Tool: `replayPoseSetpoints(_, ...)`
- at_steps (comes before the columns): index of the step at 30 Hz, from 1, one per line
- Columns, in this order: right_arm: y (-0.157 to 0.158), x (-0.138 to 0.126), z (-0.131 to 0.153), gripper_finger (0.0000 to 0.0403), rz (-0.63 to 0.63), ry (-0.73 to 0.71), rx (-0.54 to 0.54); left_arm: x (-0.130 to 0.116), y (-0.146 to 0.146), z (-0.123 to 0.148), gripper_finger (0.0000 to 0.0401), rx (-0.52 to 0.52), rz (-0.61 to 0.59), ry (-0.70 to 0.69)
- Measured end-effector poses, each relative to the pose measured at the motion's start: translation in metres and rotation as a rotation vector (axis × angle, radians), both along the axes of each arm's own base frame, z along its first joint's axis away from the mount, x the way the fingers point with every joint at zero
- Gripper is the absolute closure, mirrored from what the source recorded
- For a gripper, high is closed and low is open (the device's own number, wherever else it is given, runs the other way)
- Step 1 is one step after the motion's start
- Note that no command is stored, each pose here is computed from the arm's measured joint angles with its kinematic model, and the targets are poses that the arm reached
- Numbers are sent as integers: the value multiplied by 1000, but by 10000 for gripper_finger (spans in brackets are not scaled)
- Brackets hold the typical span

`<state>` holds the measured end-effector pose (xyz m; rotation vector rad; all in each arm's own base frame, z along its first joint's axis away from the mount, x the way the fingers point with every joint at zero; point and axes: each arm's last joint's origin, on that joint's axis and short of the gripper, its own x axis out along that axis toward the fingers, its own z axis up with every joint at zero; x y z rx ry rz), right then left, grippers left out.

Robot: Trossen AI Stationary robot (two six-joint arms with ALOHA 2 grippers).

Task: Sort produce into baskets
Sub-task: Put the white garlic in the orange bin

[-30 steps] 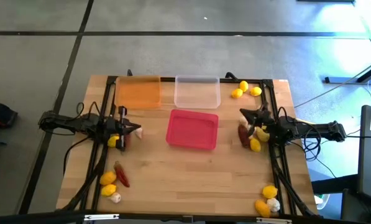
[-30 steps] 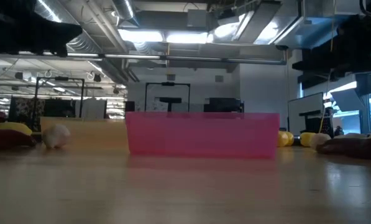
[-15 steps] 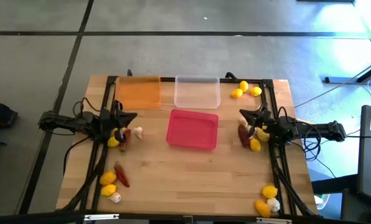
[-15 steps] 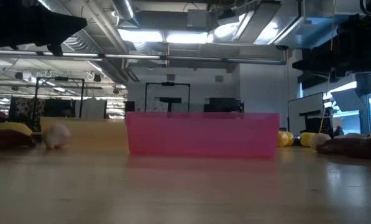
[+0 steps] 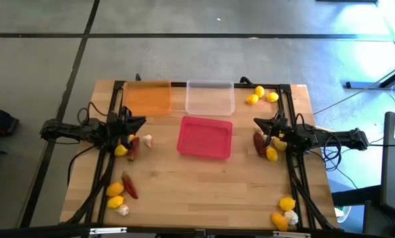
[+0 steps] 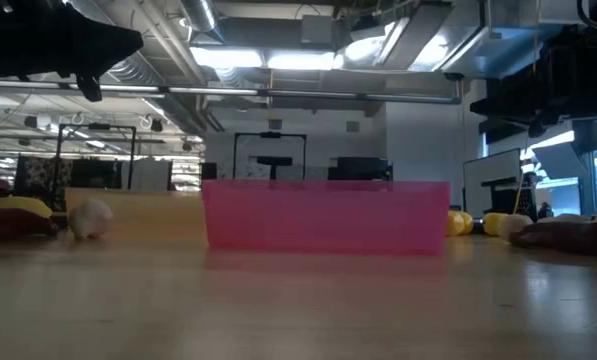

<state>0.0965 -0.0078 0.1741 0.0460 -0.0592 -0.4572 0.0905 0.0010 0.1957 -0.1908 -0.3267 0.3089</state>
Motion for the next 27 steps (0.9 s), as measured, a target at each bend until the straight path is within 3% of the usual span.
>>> replayPoseSetpoints(7, 1, 0, 7, 396, 53, -76, 0, 0, 1, 1, 233, 24, 14, 9)
replayPoseSetpoints(11, 2, 0, 10, 396, 78, -112, -1, 0, 1, 10, 197, 28, 15, 26)
replayPoseSetpoints(21, 3, 0, 13, 396, 126, -158, 32, 16, -1, 45, 190, 96, 13, 365)
replayPoseSetpoints(27, 3, 0, 14, 396, 128, -165, 40, 30, -3, 62, 196, -21, 5, 629)
